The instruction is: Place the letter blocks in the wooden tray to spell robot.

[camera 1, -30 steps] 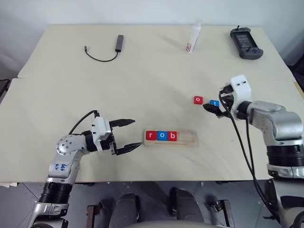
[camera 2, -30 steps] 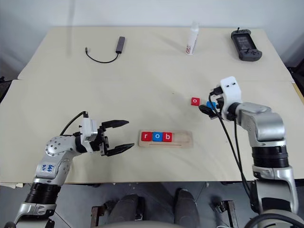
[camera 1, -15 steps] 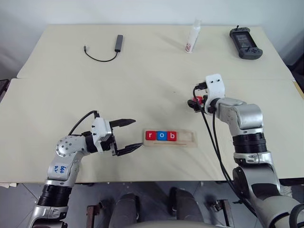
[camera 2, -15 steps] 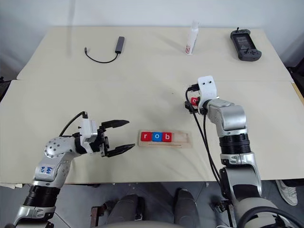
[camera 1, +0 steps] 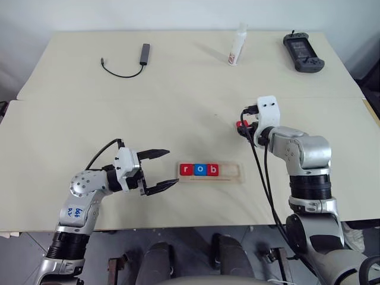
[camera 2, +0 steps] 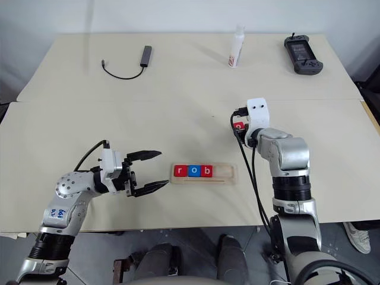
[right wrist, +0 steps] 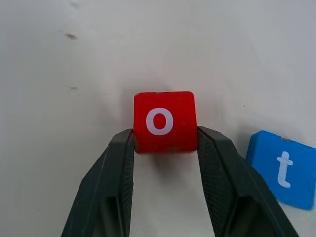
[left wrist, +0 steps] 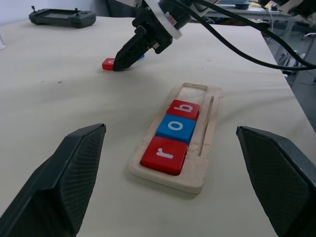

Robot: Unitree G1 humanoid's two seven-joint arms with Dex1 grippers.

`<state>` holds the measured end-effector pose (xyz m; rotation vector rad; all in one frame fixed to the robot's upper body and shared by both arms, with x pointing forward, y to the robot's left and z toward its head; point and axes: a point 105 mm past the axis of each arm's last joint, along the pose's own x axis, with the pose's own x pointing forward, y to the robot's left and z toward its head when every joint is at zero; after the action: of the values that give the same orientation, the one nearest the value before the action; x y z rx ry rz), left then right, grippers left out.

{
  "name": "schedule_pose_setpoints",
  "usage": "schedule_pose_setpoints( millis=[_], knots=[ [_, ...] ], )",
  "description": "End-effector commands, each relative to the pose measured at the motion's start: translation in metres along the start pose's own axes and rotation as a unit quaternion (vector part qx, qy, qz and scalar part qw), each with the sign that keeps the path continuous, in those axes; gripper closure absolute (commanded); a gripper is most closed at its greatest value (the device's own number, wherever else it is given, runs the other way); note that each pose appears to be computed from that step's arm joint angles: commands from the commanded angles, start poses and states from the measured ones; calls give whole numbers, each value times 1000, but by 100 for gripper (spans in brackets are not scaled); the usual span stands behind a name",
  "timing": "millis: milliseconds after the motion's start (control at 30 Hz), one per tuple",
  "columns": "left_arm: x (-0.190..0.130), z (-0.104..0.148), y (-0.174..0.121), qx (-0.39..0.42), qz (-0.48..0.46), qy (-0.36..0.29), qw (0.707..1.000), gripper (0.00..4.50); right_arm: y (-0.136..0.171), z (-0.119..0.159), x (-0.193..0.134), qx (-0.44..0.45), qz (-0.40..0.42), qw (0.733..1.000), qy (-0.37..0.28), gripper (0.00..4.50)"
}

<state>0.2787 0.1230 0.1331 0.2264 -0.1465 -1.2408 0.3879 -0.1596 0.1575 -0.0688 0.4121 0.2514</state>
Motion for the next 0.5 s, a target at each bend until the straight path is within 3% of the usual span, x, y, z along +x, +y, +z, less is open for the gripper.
schedule_pose_setpoints(
  millis=[33, 100, 267, 500],
  knots=[
    [8, 7, -3, 6, -29, -20, 999, 0, -5, 10, -35, -9, 0, 1000, -28, 304],
    [11, 8, -2, 6, -38, -24, 999, 0, -10, 2, -50, -14, -12, 1000, -19, 304],
    [19, 8, 0, -4, -65, -31, 997, 0, -27, -50, -97, 0, -66, 997, 40, 304],
    [24, 7, 5, -1, -92, -30, 995, 0, -16, -90, -113, 50, -83, 994, 55, 304]
  ],
)
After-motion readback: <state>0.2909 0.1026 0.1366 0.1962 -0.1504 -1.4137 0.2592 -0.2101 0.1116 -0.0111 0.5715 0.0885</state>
